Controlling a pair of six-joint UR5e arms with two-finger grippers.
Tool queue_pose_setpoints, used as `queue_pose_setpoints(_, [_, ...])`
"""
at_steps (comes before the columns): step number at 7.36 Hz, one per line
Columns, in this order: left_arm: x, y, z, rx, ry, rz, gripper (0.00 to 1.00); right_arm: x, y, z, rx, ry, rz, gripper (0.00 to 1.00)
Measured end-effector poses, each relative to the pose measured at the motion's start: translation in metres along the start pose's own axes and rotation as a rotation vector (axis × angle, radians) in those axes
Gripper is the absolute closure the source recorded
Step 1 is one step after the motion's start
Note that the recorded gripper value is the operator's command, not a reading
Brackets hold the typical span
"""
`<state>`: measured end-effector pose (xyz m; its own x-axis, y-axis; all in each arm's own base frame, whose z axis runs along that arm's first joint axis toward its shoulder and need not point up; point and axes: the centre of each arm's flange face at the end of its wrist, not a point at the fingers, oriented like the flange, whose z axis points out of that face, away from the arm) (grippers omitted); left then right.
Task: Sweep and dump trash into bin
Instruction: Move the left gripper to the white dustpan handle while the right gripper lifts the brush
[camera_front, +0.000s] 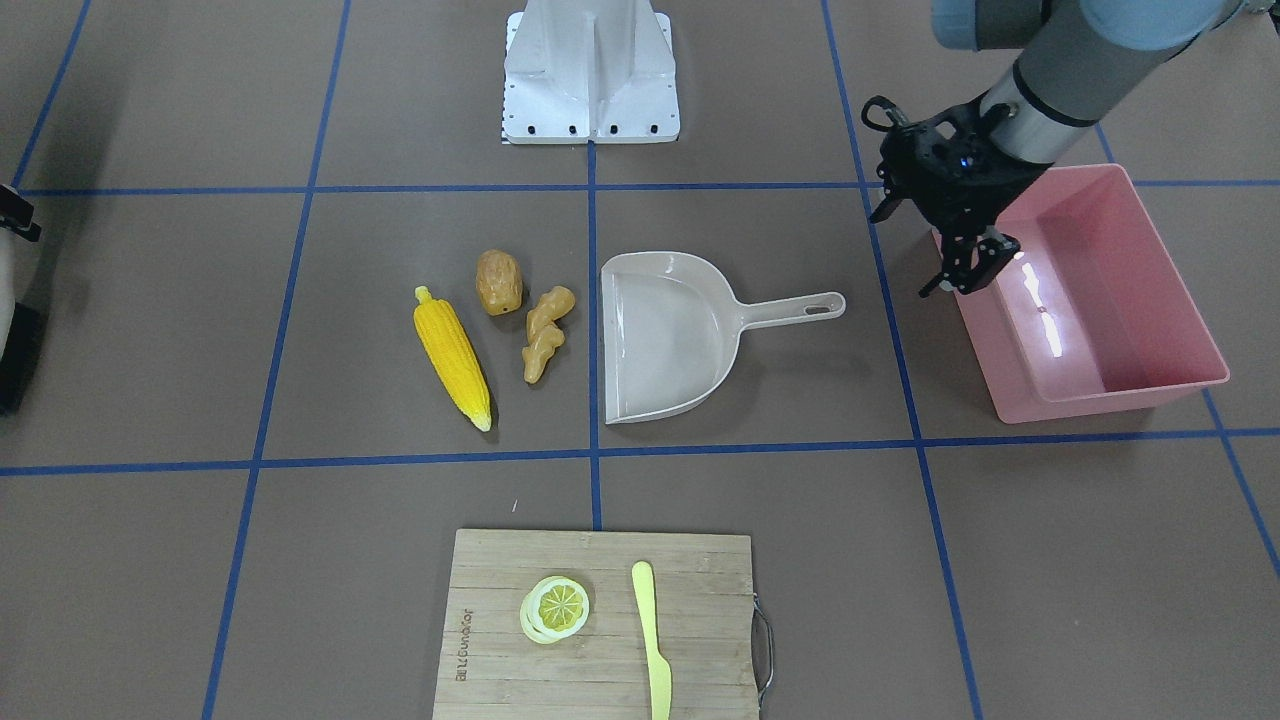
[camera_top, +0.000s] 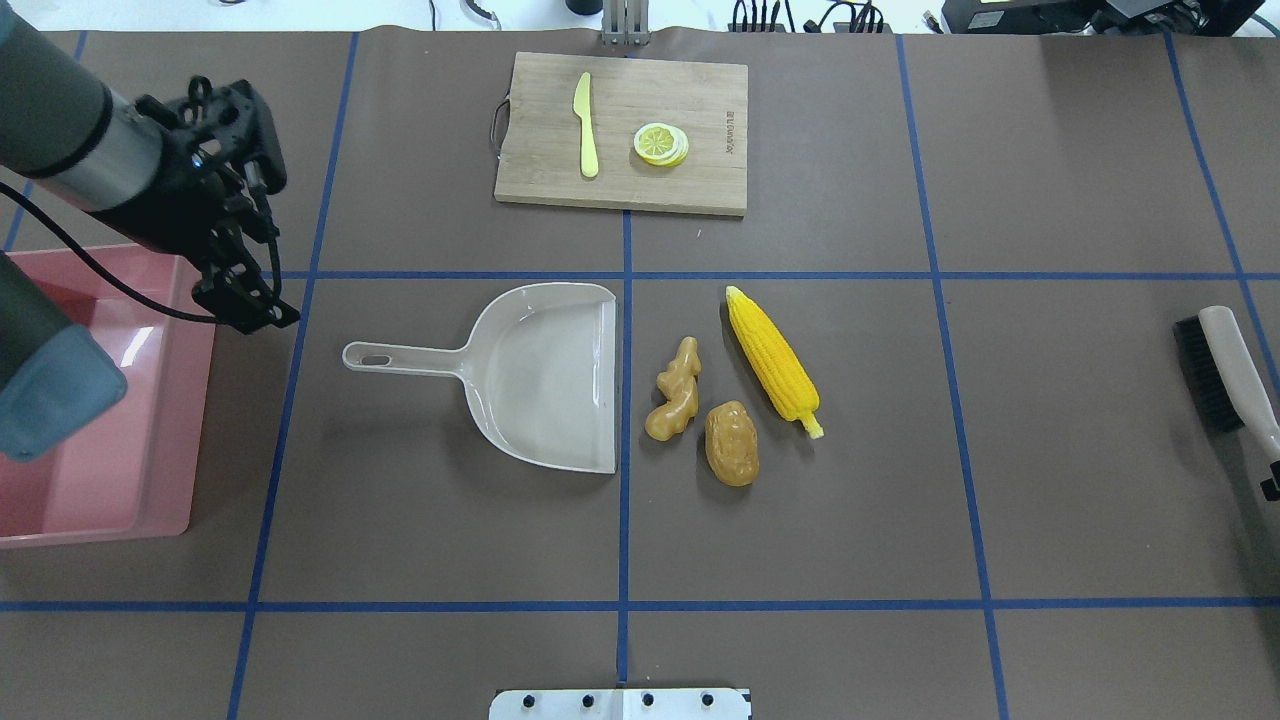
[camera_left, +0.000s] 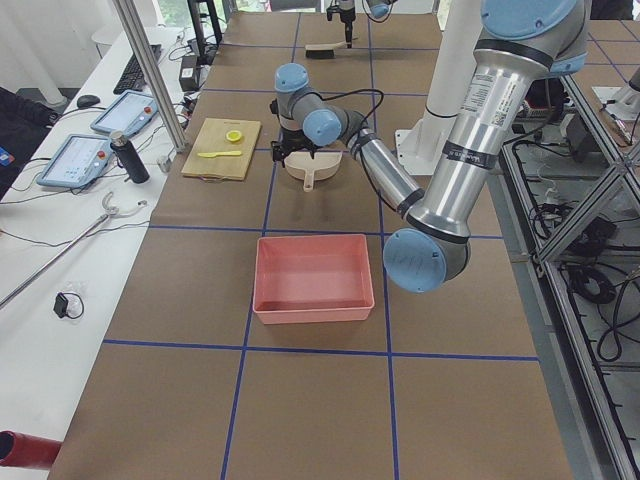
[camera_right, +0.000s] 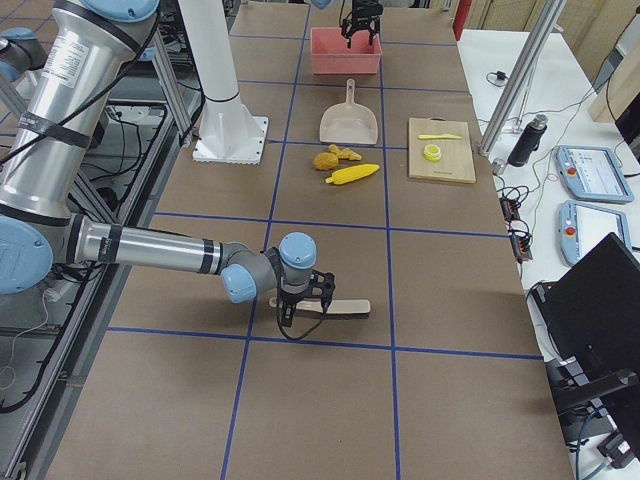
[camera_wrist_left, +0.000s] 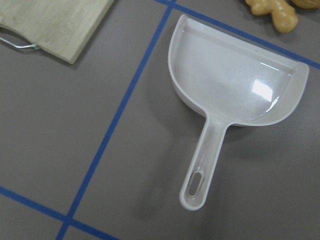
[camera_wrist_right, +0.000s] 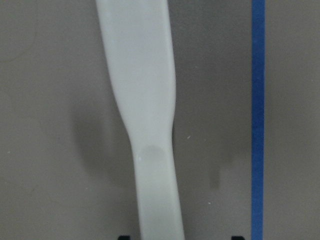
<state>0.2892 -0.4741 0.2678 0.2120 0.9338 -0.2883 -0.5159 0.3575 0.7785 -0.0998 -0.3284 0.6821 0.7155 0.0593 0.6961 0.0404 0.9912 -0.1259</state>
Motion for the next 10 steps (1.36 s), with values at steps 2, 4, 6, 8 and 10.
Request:
queue_pose_setpoints(2, [0.012,-0.008,0.015,-0.013,0.013,0.045,0.01,-0.006,0.001,-0.005,0.001,-0.02,-0.003,1.0])
queue_pose_setpoints(4, [0.004,-0.003,0.032,-0.001,0.016,0.177,0.03,-0.026,0.002,-0.023,0.021,-0.05,-0.032,1.0])
queue_pose_setpoints(6, [-0.01,0.003,0.067,0.072,0.009,0.212,0.02,-0.064,0.004,-0.046,0.036,-0.077,-0.062,1.0])
queue_pose_setpoints(8, [0.001,0.0,0.104,0.143,0.037,0.249,0.03,-0.13,0.006,-0.062,0.028,-0.111,-0.037,1.0])
queue_pose_setpoints(10, [0.017,-0.004,0.132,0.193,0.071,0.282,0.03,-0.214,0.016,-0.064,-0.002,-0.157,-0.013,1.0])
